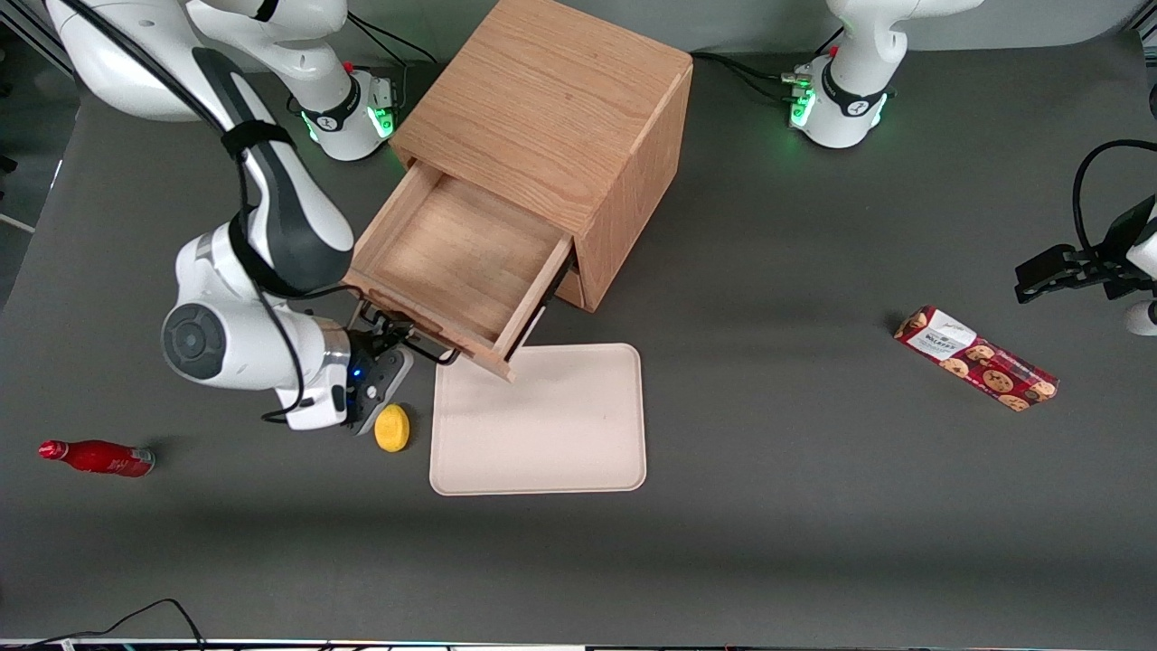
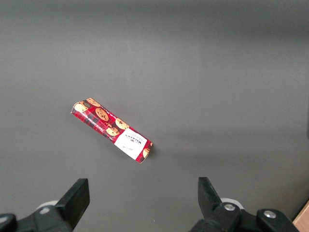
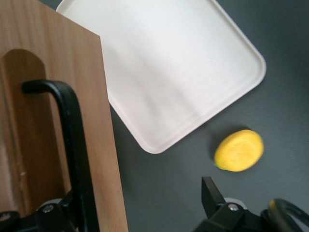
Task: Open upper drawer
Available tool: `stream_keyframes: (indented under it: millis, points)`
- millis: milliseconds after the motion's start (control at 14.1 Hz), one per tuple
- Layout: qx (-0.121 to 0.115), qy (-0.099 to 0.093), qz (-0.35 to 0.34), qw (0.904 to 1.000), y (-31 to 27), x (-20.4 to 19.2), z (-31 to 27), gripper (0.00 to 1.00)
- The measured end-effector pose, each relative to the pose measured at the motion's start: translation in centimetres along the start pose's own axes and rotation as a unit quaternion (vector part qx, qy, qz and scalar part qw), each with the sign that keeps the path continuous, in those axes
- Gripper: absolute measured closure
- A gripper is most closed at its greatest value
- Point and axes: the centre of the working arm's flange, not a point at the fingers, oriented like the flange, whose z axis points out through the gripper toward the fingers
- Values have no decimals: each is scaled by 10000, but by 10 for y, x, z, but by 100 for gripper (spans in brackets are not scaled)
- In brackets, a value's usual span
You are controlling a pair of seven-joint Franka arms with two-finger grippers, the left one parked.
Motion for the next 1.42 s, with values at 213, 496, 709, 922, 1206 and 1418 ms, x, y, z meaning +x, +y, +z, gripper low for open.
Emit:
stream_keyframes:
  millis: [213,496,709,922,1206,1418]
  points:
    - [-70,56,-85,9999,24,-5,-11,0]
    - [-71,9,-228,9997,38,-8,-10,0]
    - [-110,-31,-268,9996,45,-7,-13,0]
    - [-16,-96,-317,9995,49,-5,-12,0]
    - [34,-141,-328,9994,49,-4,-15,0]
    - [2,-137,-345,9993,44,-5,-41,0]
